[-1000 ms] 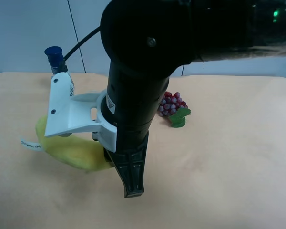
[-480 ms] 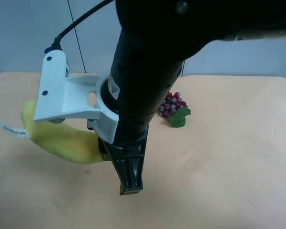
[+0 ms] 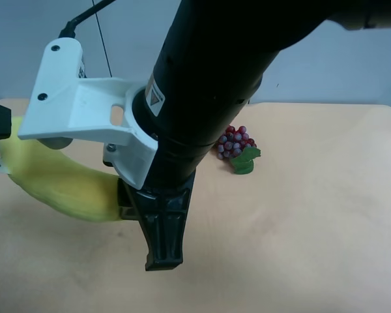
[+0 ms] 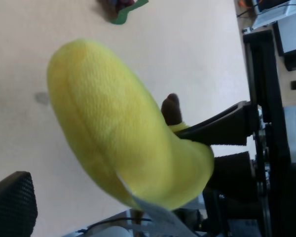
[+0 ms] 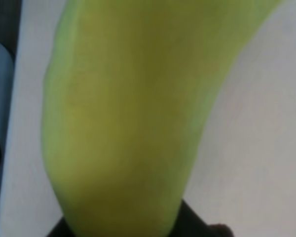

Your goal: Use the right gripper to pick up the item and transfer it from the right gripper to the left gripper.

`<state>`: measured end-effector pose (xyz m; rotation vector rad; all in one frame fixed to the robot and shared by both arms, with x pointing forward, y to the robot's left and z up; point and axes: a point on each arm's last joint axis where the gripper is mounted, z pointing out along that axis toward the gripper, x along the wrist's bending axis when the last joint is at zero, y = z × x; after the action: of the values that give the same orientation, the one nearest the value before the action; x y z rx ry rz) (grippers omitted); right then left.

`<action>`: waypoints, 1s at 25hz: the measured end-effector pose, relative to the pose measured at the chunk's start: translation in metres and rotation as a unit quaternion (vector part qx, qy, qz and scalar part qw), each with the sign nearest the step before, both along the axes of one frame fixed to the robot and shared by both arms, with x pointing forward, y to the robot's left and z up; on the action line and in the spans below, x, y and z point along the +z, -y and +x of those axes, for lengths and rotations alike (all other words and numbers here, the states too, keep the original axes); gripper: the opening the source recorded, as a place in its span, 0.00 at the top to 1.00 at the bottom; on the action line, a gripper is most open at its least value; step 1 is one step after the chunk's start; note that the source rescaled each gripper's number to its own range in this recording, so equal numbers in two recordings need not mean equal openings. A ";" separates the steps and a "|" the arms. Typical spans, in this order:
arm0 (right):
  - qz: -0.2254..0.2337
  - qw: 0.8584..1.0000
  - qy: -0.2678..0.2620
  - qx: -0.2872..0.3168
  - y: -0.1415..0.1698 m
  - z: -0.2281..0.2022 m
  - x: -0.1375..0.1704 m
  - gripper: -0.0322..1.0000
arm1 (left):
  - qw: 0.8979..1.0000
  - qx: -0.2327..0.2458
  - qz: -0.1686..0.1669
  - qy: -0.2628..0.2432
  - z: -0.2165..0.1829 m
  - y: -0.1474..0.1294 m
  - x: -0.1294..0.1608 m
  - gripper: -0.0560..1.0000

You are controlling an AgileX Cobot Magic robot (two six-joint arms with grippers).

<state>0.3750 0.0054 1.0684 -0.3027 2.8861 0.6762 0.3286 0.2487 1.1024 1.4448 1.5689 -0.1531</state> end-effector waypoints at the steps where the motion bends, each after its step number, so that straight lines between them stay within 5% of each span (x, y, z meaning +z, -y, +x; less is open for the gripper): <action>1: 0.006 1.000 -0.003 0.001 0.000 -0.001 0.001 0.97 | 1.000 0.000 -0.001 0.000 0.000 0.000 0.000 0.00; 20: 0.115 0.993 -0.034 -0.004 -0.014 -0.006 0.016 0.97 | 1.000 0.006 -0.018 -0.001 0.001 0.001 0.002 0.00; 25: 0.127 0.991 -0.034 -0.008 -0.015 -0.006 0.017 0.97 | 1.000 0.005 -0.029 0.000 0.001 0.002 0.004 0.17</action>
<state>0.3691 0.0207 1.0858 -0.2252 2.8177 1.0557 0.3292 0.2464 1.1059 1.3916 1.5583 -0.1923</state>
